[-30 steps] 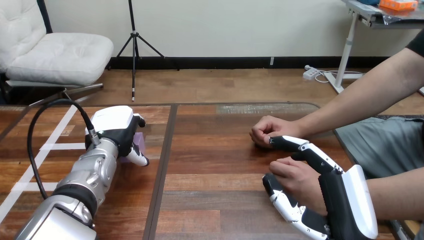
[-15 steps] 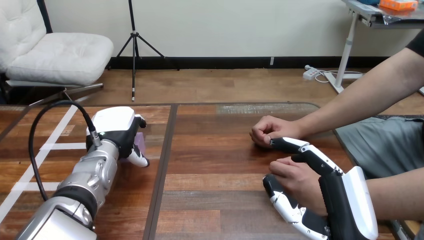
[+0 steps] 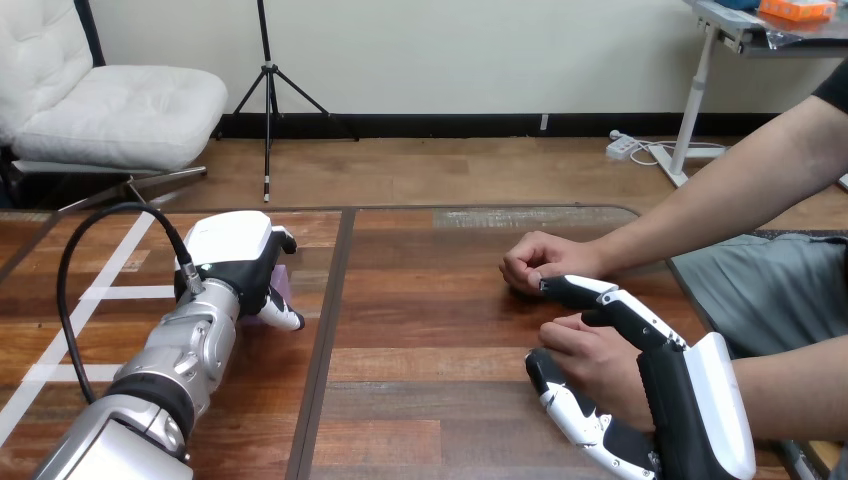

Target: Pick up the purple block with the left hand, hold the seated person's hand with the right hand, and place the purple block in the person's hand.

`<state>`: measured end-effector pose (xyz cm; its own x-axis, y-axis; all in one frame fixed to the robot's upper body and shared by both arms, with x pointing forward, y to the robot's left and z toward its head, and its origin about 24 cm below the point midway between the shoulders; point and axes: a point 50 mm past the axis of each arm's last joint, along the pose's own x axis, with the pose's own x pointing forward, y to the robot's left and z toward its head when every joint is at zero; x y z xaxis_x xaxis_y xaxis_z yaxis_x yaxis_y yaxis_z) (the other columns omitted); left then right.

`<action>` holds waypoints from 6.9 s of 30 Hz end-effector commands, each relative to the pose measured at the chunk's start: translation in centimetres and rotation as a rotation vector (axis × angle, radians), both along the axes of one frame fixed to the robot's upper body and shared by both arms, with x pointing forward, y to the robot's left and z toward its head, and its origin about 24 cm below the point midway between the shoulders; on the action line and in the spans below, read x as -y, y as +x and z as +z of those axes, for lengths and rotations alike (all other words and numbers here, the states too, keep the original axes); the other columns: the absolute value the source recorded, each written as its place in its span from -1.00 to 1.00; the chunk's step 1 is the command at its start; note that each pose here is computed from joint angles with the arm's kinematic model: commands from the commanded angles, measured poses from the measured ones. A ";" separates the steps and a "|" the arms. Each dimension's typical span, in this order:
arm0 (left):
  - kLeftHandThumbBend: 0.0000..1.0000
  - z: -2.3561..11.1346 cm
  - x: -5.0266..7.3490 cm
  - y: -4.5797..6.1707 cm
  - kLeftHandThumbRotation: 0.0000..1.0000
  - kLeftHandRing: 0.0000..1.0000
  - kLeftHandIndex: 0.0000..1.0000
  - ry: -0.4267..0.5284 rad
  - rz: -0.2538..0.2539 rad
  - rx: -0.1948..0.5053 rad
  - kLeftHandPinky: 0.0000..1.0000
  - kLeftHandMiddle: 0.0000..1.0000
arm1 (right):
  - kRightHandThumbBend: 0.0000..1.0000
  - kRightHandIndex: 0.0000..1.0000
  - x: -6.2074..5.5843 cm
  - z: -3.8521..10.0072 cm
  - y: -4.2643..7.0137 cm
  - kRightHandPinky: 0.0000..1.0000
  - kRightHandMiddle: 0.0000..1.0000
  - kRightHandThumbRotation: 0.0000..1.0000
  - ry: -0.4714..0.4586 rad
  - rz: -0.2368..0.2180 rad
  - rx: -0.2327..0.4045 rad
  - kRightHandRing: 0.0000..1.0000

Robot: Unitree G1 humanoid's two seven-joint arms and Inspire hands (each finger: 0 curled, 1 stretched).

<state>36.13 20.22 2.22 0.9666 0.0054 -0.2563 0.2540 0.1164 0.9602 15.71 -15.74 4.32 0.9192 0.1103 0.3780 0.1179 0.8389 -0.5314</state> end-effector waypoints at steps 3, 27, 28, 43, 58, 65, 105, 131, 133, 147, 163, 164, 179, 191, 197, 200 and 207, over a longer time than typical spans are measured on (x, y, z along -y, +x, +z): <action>0.46 1.7 0.2 1.0 -0.77 0.50 0.57 -0.001 -0.014 0.075 0.26 0.61 | -0.09 0.43 -0.4 1.7 1.0 0.35 0.46 -0.05 0.015 0.009 0.091 0.46; 0.50 1.3 0.2 0.9 -0.72 0.54 0.62 0.119 -0.018 0.030 0.37 0.64 | -0.09 0.44 -0.2 1.7 0.8 0.37 0.48 -0.03 0.006 0.012 0.089 0.47; 0.50 1.3 0.2 0.9 -0.71 0.55 0.63 0.123 -0.018 0.028 0.38 0.65 | -0.09 0.44 -0.2 1.7 0.8 0.37 0.48 -0.03 0.006 0.012 0.090 0.47; 0.58 1.3 0.1 0.9 -0.68 0.63 0.67 0.146 -0.015 0.037 0.54 0.69 | -0.08 0.44 -0.2 1.7 0.7 0.36 0.48 0.00 0.007 0.017 0.079 0.47; 0.57 1.4 -0.1 0.9 -0.61 0.59 0.67 0.131 -0.001 0.053 0.50 0.69 | -0.08 0.44 -0.3 1.5 0.8 0.37 0.47 -0.02 0.020 0.022 0.072 0.47; 0.59 1.3 -0.2 0.8 -0.67 0.54 0.63 0.120 0.005 0.068 0.42 0.65 | -0.08 0.44 -0.4 1.5 0.8 0.37 0.47 -0.03 0.024 0.025 0.070 0.47; 0.36 0.0 0.0 -0.1 -1.00 0.06 0.22 0.050 0.040 0.076 -0.12 0.18 | -0.08 0.44 0.0 1.5 0.6 0.40 0.47 0.00 0.004 0.026 0.058 0.47; 0.19 -0.8 0.1 -0.5 -1.00 0.06 0.15 0.056 -0.003 0.012 -0.09 0.15 | -0.08 0.44 -0.2 1.4 0.7 0.41 0.48 0.01 0.001 0.038 0.046 0.48; 0.19 -0.8 0.1 -0.6 -1.00 0.05 0.15 0.053 -0.004 0.015 -0.09 0.15 | -0.08 0.44 -0.2 1.5 0.7 0.41 0.48 0.01 -0.001 0.037 0.047 0.48; 0.14 -1.4 0.1 -1.2 -0.95 -0.02 0.16 0.039 -0.041 0.032 -0.18 0.08 | -0.08 0.43 -0.2 1.4 0.8 0.40 0.48 -0.02 -0.012 0.038 0.054 0.46; 0.24 -2.5 0.4 -2.6 -0.88 0.21 0.33 -0.035 -0.136 0.078 0.05 0.32 | -0.08 0.44 -0.3 1.5 0.8 0.42 0.49 0.00 -0.003 0.041 0.045 0.49; 0.25 -2.6 0.5 -2.7 -0.88 0.23 0.33 -0.044 -0.146 0.076 0.06 0.33 | -0.08 0.44 -0.4 1.5 0.8 0.42 0.49 0.00 -0.003 0.043 0.045 0.49; 0.26 -3.9 0.8 -4.5 -0.71 0.32 0.35 -0.143 -0.227 0.047 0.12 0.38 | -0.08 0.45 -0.5 1.6 0.8 0.41 0.49 0.00 -0.004 0.043 0.038 0.49; 0.27 -4.8 0.7 -6.2 -0.69 0.28 0.34 -0.204 -0.275 0.035 0.08 0.36 | -0.10 0.46 -0.4 1.5 0.8 0.42 0.50 -0.04 -0.011 0.044 0.043 0.49; 0.26 -5.0 0.6 -6.7 -0.66 0.25 0.33 -0.225 -0.284 0.037 0.04 0.34 | -0.11 0.46 -0.4 1.5 0.8 0.42 0.50 -0.06 -0.014 0.045 0.040 0.49; 0.26 -5.0 0.5 -6.9 -0.64 0.24 0.33 -0.235 -0.284 0.036 0.03 0.34 | -0.11 0.46 -0.4 1.5 0.8 0.43 0.50 -0.06 -0.021 0.042 0.039 0.49; 0.28 -5.0 0.4 -7.1 -0.62 0.23 0.32 -0.248 -0.286 0.044 0.01 0.33 | -0.11 0.46 -0.4 1.5 0.8 0.42 0.50 -0.05 -0.024 0.044 0.038 0.49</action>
<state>30.89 21.98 -0.34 0.9679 -0.2369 -0.0836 0.1486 0.2719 0.9508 15.69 -15.52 4.22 0.9319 0.1513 0.3296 0.0627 0.8280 -0.5572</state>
